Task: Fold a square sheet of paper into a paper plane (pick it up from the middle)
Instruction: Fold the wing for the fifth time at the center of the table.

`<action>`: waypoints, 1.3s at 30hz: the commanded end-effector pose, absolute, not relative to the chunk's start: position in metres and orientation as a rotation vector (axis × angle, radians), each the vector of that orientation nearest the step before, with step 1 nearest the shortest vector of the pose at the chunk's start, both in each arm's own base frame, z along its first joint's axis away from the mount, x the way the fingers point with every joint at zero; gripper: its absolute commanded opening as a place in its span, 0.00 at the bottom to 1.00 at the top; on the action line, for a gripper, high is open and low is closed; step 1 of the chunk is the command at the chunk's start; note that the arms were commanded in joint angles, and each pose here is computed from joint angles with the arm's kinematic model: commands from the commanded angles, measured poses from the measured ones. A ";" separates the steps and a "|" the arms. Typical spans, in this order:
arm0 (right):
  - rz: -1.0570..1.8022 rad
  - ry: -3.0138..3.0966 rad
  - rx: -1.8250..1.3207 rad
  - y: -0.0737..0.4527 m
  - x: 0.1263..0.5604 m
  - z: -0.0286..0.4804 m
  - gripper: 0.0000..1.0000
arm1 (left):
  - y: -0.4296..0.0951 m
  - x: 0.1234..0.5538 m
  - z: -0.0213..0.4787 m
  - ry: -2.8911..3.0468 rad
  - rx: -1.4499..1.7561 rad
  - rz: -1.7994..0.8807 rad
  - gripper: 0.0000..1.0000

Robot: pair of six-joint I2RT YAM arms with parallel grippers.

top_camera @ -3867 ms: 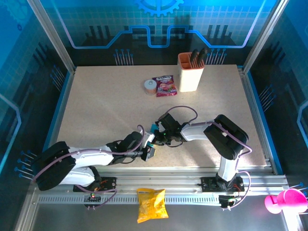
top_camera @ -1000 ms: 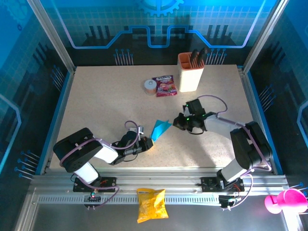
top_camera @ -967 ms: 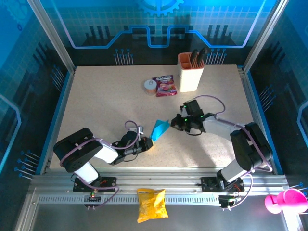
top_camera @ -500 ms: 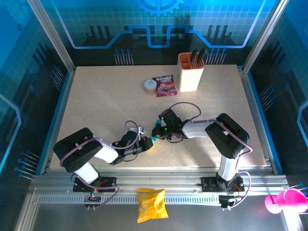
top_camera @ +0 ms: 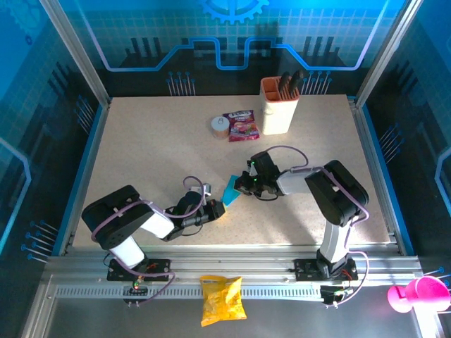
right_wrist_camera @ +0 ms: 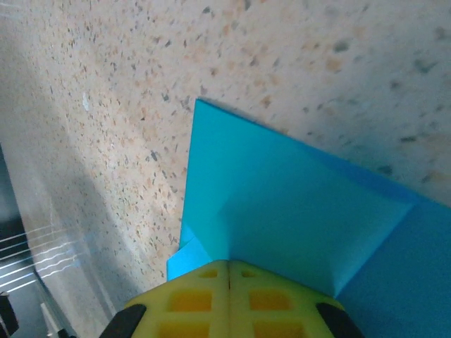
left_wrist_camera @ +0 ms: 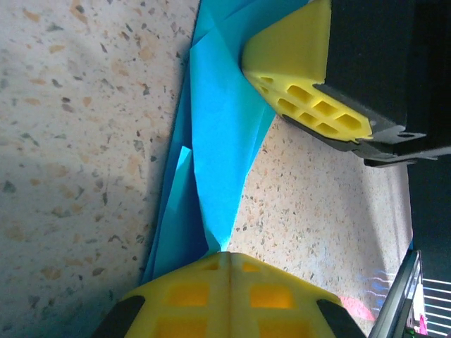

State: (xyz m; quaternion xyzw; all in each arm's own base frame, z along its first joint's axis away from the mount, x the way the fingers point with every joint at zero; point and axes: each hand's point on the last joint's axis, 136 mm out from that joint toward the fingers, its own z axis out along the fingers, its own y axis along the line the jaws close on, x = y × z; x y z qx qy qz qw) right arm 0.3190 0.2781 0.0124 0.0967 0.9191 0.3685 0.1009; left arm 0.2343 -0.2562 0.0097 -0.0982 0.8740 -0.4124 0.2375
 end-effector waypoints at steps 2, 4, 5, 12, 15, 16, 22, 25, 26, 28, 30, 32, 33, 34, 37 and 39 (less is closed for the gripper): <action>0.807 2.792 0.498 0.214 0.337 -0.025 0.00 | -0.166 0.146 -0.098 2.909 -0.413 -0.589 0.00; 0.738 2.813 0.558 0.193 0.338 -0.031 0.00 | -0.166 0.146 -0.098 2.908 -0.415 -0.587 0.00; 0.717 2.794 0.572 0.186 0.350 -0.024 0.00 | -0.166 0.146 -0.097 2.908 -0.414 -0.588 0.00; 0.657 2.773 0.639 0.143 0.361 -0.015 0.00 | -0.167 0.147 -0.094 2.899 -0.414 -0.597 0.00; 0.761 2.719 0.582 0.156 0.353 0.009 0.00 | -0.168 0.149 -0.093 2.895 -0.407 -0.597 0.00; 0.795 2.703 0.553 0.164 0.349 0.019 0.00 | -0.168 0.149 -0.093 2.895 -0.407 -0.596 0.00; 0.955 2.651 0.301 0.240 0.312 0.061 0.00 | -0.171 0.151 -0.090 2.891 -0.397 -0.610 0.00; 1.016 2.643 0.208 0.281 0.299 0.067 0.00 | -0.173 0.152 -0.089 2.890 -0.389 -0.619 0.00; 1.026 2.650 0.174 0.294 0.296 0.065 0.00 | -0.174 0.153 -0.089 2.890 -0.388 -0.622 0.00; 0.999 2.698 0.142 0.308 0.289 0.051 0.00 | -0.175 0.154 -0.088 2.887 -0.384 -0.627 0.00; 0.995 2.709 0.142 0.319 0.294 0.042 0.00 | -0.177 0.155 -0.086 2.883 -0.378 -0.640 0.00; 0.942 2.738 0.183 0.313 0.296 0.023 0.00 | -0.179 0.156 -0.082 2.877 -0.374 -0.651 0.00; 0.922 2.753 0.205 0.309 0.296 0.015 0.00 | -0.179 0.157 -0.081 2.872 -0.372 -0.653 0.00; 0.907 2.765 0.228 0.305 0.296 0.007 0.00 | -0.180 0.158 -0.079 2.868 -0.365 -0.657 0.00; 0.869 2.805 0.292 0.294 0.296 -0.012 0.00 | -0.185 0.161 -0.071 2.854 -0.342 -0.682 0.00; 0.822 2.853 0.323 0.282 0.287 -0.029 0.00 | -0.192 0.166 -0.061 2.834 -0.308 -0.723 0.00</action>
